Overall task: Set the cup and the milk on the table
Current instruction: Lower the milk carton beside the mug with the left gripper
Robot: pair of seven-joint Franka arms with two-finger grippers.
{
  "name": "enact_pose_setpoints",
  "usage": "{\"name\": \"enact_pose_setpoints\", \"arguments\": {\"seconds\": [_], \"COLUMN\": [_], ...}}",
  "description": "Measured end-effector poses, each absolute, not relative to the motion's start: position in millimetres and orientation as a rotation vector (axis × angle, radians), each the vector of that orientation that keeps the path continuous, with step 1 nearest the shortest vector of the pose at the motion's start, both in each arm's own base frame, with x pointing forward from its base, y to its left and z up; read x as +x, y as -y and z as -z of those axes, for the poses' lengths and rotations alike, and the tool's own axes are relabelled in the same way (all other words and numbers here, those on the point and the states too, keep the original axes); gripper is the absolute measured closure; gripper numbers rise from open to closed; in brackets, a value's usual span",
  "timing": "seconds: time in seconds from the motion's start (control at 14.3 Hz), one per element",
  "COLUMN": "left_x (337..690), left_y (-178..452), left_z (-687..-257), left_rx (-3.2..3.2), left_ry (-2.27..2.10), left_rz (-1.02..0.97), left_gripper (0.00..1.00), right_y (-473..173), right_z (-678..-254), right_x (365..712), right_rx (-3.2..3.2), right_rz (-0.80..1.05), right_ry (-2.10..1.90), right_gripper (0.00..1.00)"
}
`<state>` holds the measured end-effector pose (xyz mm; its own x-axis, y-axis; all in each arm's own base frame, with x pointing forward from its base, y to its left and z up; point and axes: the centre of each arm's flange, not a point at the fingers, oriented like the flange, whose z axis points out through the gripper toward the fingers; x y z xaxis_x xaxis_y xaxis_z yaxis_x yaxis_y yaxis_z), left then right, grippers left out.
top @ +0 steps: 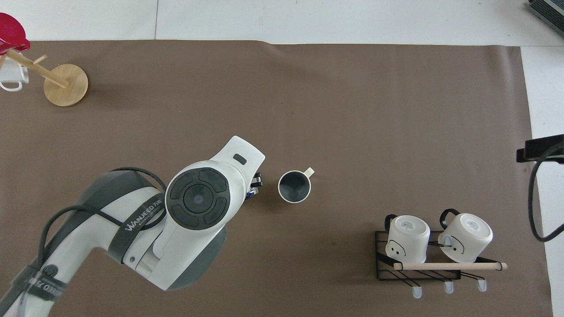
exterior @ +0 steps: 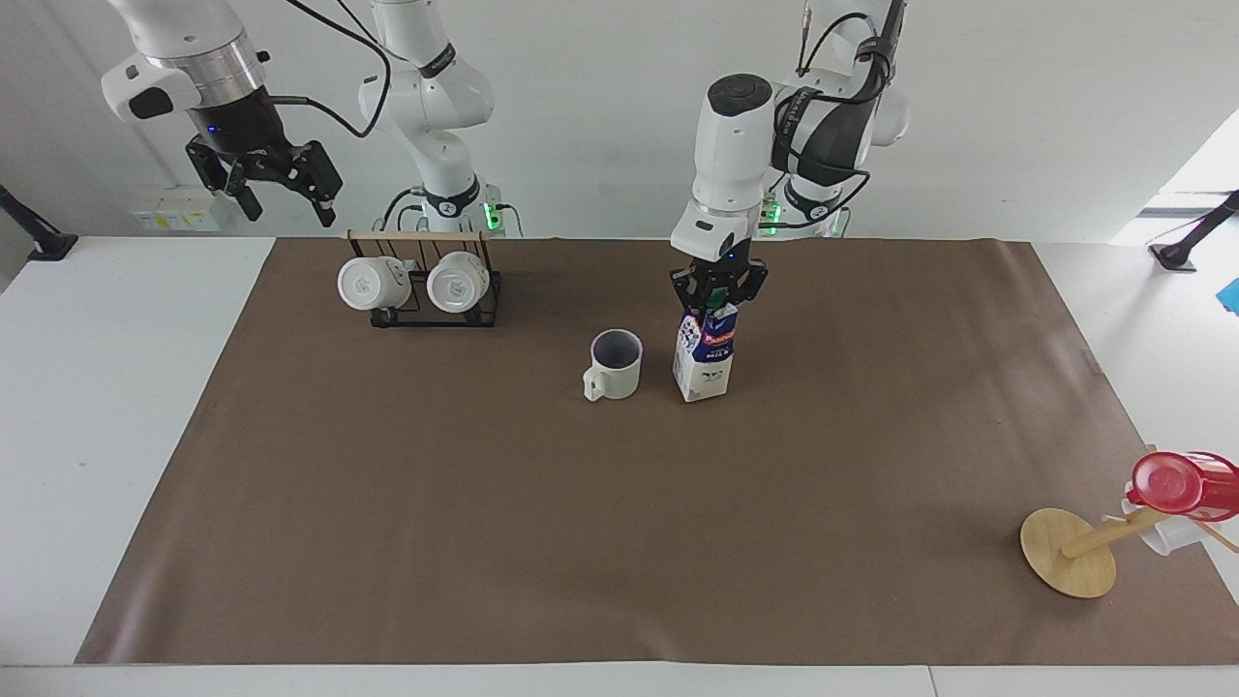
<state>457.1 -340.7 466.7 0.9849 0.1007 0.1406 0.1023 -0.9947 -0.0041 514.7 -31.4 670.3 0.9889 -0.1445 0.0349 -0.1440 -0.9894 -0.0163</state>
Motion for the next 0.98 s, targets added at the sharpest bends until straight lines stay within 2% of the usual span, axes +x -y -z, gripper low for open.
{"name": "enact_pose_setpoints", "arguments": {"seconds": [0.28,0.98], "left_x": [459.6,460.3], "left_y": [342.9,342.3], "left_z": [-461.1,-462.2], "left_rx": [-3.115,-3.094], "left_ry": [0.145,0.009], "left_rz": [0.224,0.196], "left_gripper": [0.58,0.58], "right_y": [30.9,22.0], "right_z": [-669.5,-678.8], "right_x": [511.1,515.7], "right_rx": [-3.122,-3.128], "right_rz": [-0.004,0.01], "right_ry": [-0.225,-0.199], "right_gripper": [0.0,0.0]}}
